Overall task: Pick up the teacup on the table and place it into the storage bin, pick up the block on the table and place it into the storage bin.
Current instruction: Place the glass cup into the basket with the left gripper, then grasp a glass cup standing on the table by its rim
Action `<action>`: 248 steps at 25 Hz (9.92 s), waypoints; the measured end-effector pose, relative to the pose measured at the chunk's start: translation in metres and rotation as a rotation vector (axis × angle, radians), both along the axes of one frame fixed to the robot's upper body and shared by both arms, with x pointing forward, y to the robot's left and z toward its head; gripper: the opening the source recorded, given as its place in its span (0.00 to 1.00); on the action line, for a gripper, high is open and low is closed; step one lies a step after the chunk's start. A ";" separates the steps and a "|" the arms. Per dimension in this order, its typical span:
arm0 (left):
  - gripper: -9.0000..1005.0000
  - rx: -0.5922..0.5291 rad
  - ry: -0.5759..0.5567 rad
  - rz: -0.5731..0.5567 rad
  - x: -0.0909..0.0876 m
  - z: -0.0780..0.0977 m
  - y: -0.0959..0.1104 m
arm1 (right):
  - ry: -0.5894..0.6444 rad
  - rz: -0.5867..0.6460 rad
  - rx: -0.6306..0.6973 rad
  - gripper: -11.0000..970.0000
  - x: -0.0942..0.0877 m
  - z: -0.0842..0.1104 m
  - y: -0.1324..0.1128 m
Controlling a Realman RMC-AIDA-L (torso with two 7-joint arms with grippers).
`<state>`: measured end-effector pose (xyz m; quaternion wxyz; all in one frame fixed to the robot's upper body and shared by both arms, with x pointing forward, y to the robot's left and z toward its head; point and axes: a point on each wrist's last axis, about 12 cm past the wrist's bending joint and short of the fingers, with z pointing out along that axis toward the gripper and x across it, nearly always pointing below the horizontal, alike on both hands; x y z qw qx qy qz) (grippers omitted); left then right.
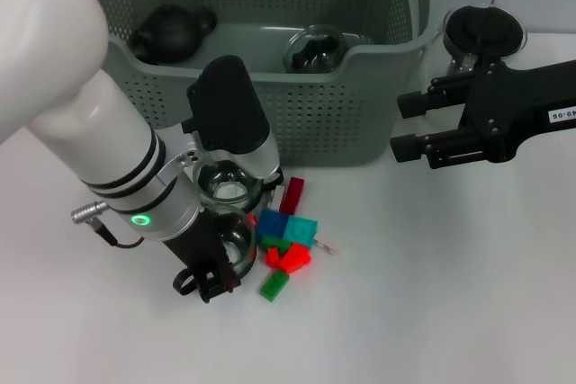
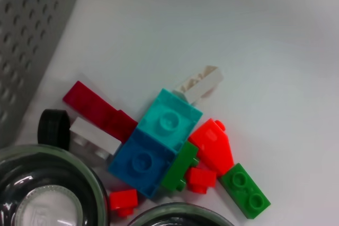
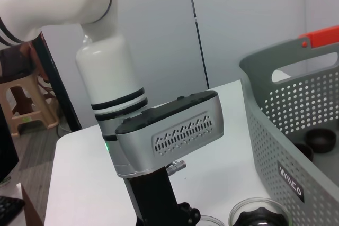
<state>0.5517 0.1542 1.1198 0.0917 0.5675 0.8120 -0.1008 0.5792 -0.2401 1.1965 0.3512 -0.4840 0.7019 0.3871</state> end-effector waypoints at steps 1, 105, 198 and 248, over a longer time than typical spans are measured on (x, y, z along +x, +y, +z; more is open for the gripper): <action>0.06 0.000 0.000 -0.001 0.000 0.000 0.000 | 0.000 0.000 0.000 0.71 0.000 0.000 0.000; 0.28 -0.295 -0.478 0.420 0.135 0.045 -0.004 | 0.129 0.066 -0.014 0.71 -0.014 -0.025 -0.019; 0.77 0.175 -0.352 -0.417 0.015 0.005 -0.007 | 0.181 -0.066 0.100 0.71 -0.012 -0.046 -0.022; 0.51 0.247 -0.276 -0.464 0.010 0.001 -0.018 | 0.169 -0.085 0.103 0.71 -0.011 -0.047 -0.027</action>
